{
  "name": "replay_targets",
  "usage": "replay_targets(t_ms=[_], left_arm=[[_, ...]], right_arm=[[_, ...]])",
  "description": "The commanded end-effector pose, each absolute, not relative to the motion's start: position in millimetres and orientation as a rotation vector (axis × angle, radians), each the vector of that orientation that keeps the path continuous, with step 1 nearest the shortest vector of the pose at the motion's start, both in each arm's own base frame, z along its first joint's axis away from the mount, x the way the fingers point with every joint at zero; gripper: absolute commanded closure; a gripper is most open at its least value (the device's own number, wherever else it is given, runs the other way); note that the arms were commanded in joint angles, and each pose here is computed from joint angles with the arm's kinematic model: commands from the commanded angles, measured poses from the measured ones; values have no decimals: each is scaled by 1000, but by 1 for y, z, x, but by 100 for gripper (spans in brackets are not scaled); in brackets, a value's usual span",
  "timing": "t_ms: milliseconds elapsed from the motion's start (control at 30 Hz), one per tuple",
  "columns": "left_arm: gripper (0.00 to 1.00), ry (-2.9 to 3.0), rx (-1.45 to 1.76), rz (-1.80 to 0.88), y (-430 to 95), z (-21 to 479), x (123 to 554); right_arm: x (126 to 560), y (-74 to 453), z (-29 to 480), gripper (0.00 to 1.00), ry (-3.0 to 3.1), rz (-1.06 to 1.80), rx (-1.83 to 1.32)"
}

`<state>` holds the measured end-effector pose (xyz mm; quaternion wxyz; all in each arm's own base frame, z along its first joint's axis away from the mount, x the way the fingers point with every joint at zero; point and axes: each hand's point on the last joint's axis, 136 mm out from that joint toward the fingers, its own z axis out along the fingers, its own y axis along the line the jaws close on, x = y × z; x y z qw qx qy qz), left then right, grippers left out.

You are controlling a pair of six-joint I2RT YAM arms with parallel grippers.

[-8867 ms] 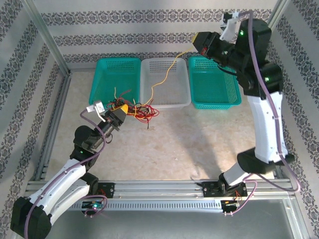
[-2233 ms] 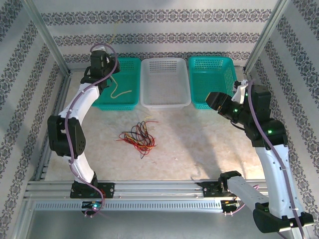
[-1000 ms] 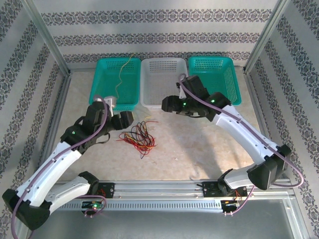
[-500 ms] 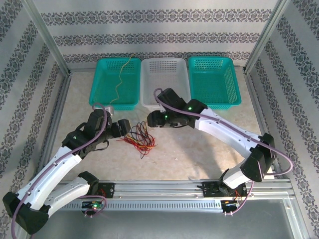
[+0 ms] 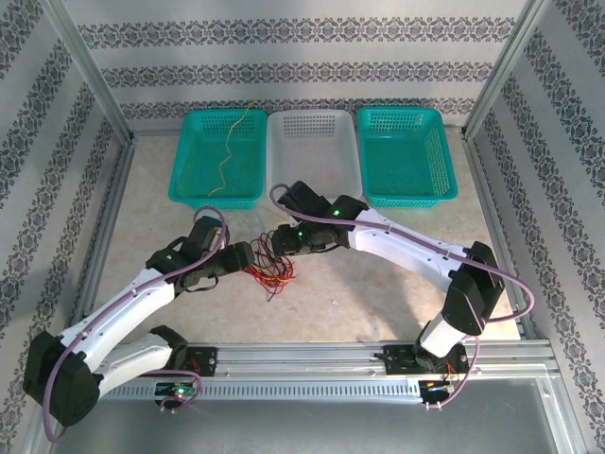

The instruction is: Untangle the cables

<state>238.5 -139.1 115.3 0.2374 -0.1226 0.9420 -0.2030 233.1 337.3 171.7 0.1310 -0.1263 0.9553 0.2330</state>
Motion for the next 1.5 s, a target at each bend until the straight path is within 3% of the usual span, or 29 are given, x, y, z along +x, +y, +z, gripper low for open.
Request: replay_targets(t_ms=[0,433,533,733,967,1133,1333,1433,1467], left_arm=[[35,2543,-367,-624,-148,119,244],[40,2612,-345,-784,-187,100,231],[45,2615,-334,-790,-196,98,233],[61,2655,-263,-748,-212,94,241],[100,2642,-181,-830,-240,122,249],[100,2556,-4,-986,-284,180,251],[99,2510,132,-1111,-319,210,242],[83,2526,151,-1101,-320,205,239],[72,2532,148,-1076,-317,202,239]], right_arm=[[232,328,167,57,2781,611,-364],[231,287,159,56,2785,560,-231],[233,273,161,56,2779,570,-185],[233,252,164,56,2763,587,-124],[238,233,174,57,2736,594,-75],[246,222,187,57,2693,609,-44],[250,214,198,57,2663,604,-29],[250,213,200,57,2657,608,-28],[250,212,199,57,2660,605,-28]])
